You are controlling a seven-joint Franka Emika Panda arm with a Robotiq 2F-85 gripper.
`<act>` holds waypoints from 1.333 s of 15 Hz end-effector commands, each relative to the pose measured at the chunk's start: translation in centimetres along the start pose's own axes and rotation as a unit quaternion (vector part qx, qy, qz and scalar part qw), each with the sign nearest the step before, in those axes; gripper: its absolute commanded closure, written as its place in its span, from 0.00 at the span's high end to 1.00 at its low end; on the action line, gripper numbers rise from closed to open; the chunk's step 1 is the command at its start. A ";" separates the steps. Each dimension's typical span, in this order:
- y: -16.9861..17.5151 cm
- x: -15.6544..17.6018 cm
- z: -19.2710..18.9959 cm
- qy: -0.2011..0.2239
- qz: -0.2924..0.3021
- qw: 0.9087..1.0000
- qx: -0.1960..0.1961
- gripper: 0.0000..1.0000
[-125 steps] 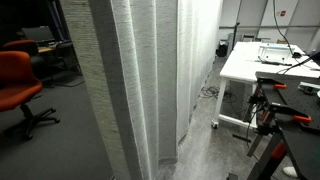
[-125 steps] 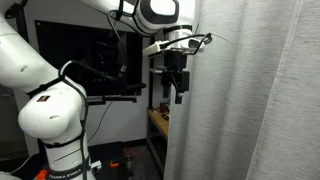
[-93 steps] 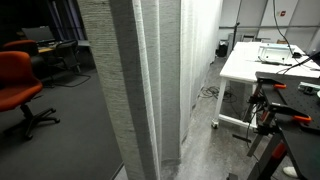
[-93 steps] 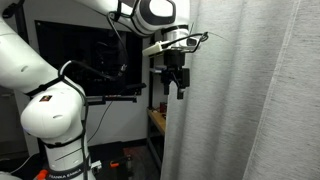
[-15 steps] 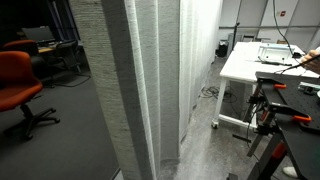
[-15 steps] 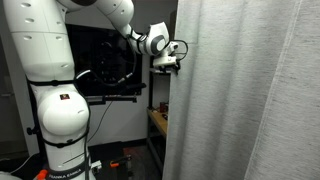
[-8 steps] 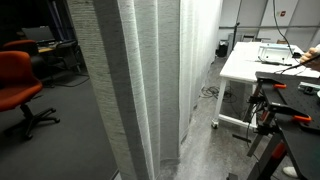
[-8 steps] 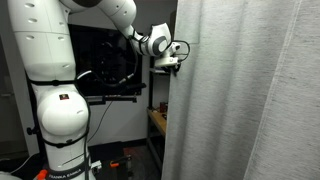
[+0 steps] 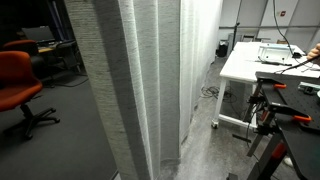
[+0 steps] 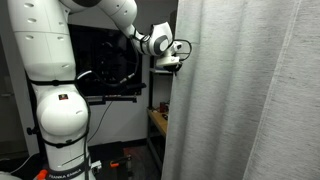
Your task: Draw the light grey curtain open
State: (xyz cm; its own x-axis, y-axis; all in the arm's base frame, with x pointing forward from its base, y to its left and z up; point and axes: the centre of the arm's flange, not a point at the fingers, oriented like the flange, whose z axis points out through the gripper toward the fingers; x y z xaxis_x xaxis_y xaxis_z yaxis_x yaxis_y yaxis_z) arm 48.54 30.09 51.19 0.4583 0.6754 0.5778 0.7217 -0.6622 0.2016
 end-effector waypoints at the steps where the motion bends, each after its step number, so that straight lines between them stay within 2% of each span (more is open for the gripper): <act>1: 1.6 -0.3 -1.1 0.011 0.013 1.000 -0.003 0.01; 6: 4.7 -1.7 -1.4 0.005 0.047 0.999 -0.017 0.01; 14: 13.5 -5.3 -1.5 -0.005 0.125 0.991 -0.053 0.01; 20: 20.4 -6.9 -1.4 -0.009 0.172 0.981 -0.086 0.01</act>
State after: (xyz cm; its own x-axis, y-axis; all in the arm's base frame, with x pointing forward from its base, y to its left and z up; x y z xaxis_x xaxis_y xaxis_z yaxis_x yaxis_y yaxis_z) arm 56.42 13.49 51.92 0.6536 0.4489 0.6094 0.4625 -0.8742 0.1479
